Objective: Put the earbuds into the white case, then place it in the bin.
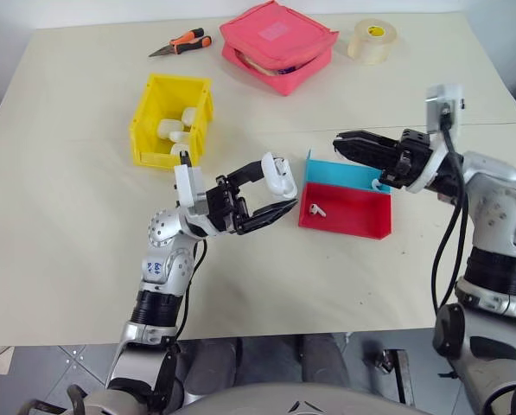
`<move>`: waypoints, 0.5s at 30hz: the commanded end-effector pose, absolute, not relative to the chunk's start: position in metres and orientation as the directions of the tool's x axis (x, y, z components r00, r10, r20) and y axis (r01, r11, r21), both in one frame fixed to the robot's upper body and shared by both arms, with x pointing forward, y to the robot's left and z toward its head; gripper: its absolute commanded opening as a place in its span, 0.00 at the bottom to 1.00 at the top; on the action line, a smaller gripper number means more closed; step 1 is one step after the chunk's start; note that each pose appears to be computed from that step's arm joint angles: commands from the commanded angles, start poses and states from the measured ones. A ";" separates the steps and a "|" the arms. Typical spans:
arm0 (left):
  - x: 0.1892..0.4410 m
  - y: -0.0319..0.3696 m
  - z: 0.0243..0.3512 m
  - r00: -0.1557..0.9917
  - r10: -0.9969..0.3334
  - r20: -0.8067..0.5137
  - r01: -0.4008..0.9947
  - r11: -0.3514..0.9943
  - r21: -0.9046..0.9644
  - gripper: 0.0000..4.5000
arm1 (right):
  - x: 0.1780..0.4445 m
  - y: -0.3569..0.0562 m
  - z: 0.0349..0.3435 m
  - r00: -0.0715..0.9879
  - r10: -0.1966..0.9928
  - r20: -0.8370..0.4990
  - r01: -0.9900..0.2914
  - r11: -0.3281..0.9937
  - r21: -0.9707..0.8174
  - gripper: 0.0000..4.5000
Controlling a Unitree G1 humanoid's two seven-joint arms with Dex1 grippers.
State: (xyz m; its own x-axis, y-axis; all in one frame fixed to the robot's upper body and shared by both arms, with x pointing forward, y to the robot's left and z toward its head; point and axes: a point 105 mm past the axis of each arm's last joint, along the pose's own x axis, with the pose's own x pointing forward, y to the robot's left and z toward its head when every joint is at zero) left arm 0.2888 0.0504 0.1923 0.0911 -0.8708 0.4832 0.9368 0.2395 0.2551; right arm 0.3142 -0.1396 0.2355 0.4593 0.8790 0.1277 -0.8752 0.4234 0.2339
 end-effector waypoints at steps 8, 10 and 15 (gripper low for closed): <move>0.292 0.045 0.199 0.085 -0.868 0.488 0.938 0.235 0.254 0.62 | 0.269 -0.105 0.263 0.417 0.789 0.451 -0.899 0.284 0.334 0.14; 0.293 0.045 0.200 0.092 -0.865 0.493 0.938 0.242 0.250 0.62 | 0.264 -0.100 0.263 0.413 0.783 0.465 -0.898 0.267 0.349 0.14; 0.295 0.044 0.202 0.102 -0.858 0.504 0.937 0.253 0.241 0.62 | 0.257 -0.094 0.254 0.421 0.778 0.466 -0.887 0.248 0.389 0.14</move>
